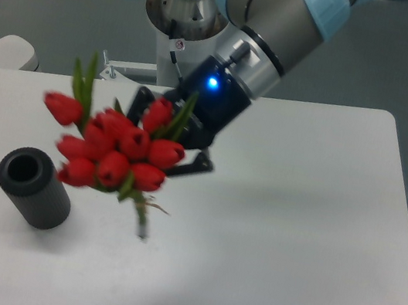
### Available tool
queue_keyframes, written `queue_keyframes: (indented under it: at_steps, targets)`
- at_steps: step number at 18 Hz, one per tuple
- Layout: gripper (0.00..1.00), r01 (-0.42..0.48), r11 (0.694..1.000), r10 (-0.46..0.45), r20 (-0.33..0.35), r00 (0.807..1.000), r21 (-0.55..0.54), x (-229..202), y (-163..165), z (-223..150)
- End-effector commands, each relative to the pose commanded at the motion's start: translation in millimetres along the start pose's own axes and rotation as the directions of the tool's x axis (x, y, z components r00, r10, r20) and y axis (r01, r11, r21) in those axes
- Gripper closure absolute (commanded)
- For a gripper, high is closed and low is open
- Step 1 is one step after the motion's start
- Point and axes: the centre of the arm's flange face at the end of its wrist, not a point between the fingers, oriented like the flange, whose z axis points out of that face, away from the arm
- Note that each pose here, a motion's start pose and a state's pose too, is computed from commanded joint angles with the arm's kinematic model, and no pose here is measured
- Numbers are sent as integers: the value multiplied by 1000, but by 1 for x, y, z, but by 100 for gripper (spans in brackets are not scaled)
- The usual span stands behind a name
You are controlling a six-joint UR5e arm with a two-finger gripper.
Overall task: Pick up the flowers from the vase
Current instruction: 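Carry the held tulips away from the vase over the table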
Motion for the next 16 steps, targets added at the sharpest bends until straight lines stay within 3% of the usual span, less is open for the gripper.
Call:
queue_keyframes:
  at_steps: [4,8,12,16]
  targets:
    - [98,-30,965,25,-24,999,-260,-18,37,-16]
    - [100,-1,911,-14,-35,999,-412,-35,46,-26]
    - [100,-4,841,-17,-33,999,-541,-43,66,-13]
    - [100,-31,744,1,-45,999,-667,-50,87,15]
